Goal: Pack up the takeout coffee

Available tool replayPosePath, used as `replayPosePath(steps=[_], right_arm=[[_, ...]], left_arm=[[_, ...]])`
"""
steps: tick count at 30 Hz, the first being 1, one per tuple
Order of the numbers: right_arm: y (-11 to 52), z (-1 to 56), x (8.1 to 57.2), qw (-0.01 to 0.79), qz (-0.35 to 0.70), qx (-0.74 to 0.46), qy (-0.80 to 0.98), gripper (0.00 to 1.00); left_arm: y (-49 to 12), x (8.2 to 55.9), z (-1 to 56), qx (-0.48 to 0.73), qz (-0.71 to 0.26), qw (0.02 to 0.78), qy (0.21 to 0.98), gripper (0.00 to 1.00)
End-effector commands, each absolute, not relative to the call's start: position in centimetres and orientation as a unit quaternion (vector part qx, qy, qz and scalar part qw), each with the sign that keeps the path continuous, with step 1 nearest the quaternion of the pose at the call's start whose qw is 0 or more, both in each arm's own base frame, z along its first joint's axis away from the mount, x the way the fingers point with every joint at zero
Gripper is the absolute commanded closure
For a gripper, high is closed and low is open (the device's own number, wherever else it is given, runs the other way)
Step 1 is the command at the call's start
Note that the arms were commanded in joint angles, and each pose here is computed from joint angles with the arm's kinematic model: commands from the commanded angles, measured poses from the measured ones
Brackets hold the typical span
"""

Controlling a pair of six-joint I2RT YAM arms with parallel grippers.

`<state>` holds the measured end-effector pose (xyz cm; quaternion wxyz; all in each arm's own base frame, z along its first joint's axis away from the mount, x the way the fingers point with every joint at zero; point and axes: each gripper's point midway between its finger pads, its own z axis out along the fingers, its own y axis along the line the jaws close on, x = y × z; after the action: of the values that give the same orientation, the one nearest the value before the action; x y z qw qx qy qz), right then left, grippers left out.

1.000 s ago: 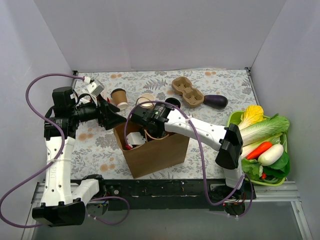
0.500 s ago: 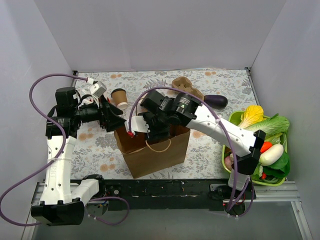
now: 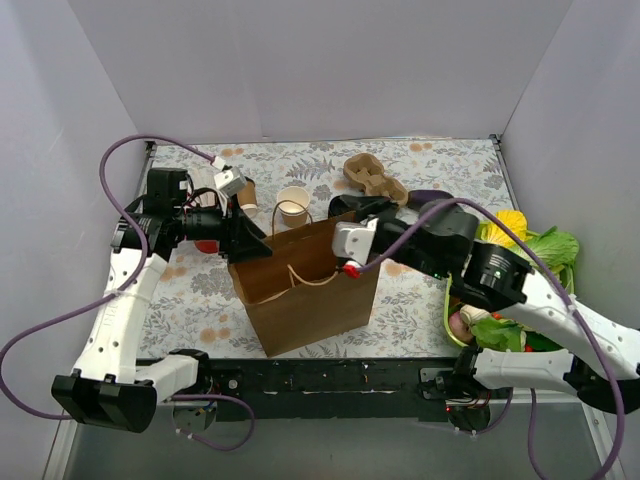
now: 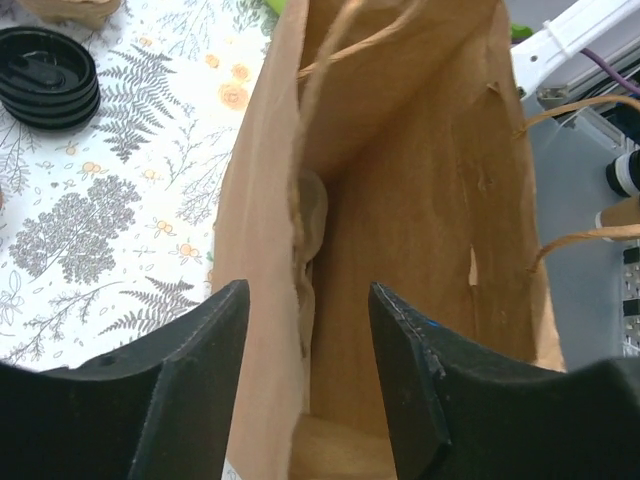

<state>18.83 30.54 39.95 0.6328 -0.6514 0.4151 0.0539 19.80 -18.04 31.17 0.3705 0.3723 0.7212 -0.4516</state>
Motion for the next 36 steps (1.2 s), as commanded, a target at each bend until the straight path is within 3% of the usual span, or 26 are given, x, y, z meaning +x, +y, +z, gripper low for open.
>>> replayPosePath(steps=[1, 4, 5, 11, 18, 24, 30, 36], right_arm=[[27.6, 50.5, 22.3, 0.796, -0.015, -0.471, 0.379, 0.49], [25.1, 50.8, 25.5, 0.801, -0.017, -0.415, 0.432, 0.5], [24.6, 50.5, 26.4, 0.798, -0.008, -0.397, 0.452, 0.5], [20.8, 46.2, 32.3, 0.75, -0.015, -0.341, 0.566, 0.5], [19.9, 39.9, 35.2, 0.682, 0.003, -0.319, 0.658, 0.51], [21.1, 36.1, 35.0, 0.646, 0.036, -0.338, 0.683, 0.51], [21.5, 33.5, 34.9, 0.62, 0.048, -0.344, 0.704, 0.51], [22.0, 32.3, 34.4, 0.607, 0.065, -0.352, 0.71, 0.51]], left_arm=[[-18.1, 21.6, 30.9, 0.391, -0.415, 0.388, 0.724, 0.52], [-18.6, 21.5, 31.1, 0.407, -0.42, 0.38, 0.716, 0.67], [-18.8, 21.5, 31.0, 0.411, -0.422, 0.375, 0.716, 0.77], [-17.8, 21.5, 32.6, 0.435, -0.374, 0.397, 0.716, 1.0], [-16.3, 21.8, 34.9, 0.458, -0.302, 0.434, 0.714, 1.0], [-14.7, 21.2, 34.4, 0.498, -0.232, 0.467, 0.693, 1.0], [-14.4, 17.5, 32.5, 0.541, -0.235, 0.457, 0.665, 1.0], [-14.6, 13.9, 34.1, 0.556, -0.235, 0.511, 0.612, 1.0]])
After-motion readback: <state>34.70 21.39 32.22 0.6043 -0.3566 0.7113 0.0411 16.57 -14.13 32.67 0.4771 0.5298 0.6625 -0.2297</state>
